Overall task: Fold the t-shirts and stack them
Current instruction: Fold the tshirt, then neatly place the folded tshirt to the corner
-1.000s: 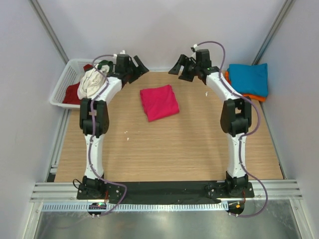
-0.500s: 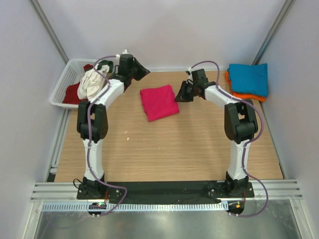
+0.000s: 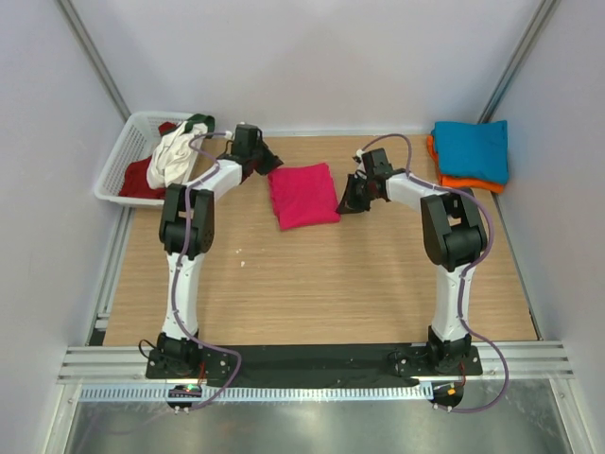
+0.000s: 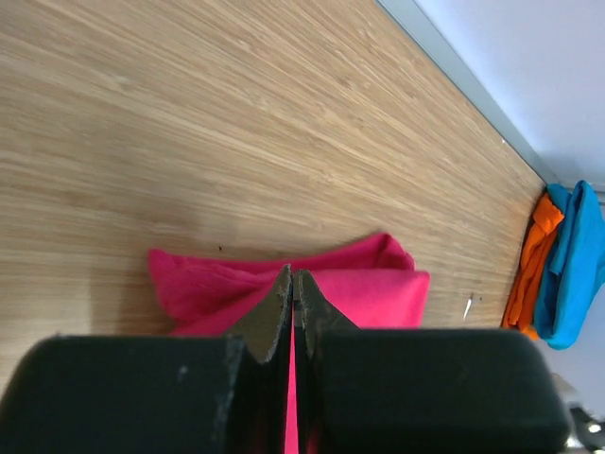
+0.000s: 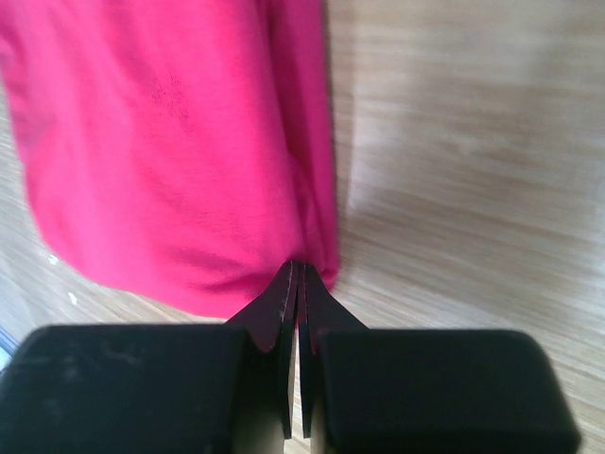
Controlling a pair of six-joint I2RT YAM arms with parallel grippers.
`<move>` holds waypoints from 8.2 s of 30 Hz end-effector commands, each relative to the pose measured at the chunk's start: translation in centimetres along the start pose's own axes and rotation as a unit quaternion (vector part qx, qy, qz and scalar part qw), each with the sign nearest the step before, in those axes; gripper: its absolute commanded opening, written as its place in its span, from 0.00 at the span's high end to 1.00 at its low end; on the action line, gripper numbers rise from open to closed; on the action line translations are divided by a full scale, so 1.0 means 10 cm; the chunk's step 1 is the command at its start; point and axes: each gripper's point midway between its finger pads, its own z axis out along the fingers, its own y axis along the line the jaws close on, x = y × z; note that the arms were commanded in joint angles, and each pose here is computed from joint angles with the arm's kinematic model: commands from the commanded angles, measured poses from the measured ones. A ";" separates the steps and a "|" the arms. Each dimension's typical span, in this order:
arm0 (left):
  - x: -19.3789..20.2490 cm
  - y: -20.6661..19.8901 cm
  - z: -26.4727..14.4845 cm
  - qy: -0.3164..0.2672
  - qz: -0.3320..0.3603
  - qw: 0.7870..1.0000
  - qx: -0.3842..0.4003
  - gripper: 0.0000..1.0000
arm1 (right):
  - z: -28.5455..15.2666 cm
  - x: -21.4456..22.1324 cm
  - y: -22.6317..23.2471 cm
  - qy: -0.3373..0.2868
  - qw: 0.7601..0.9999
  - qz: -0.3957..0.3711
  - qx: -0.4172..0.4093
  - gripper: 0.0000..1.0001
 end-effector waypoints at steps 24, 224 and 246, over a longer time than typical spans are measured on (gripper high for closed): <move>-0.88 -0.64 -1.48 -0.053 0.206 0.977 -0.002 0.13 | -1.27 -1.23 0.88 -0.185 0.981 -0.049 0.021 0.00; -0.48 0.56 -3.91 -0.236 0.177 0.954 -0.054 0.00 | -3.10 -0.11 -0.96 -0.420 0.897 0.102 0.088 0.00; -0.12 0.87 -4.00 -0.245 0.191 0.949 -0.061 0.00 | -3.06 0.16 -1.07 -0.429 0.887 0.133 0.106 0.00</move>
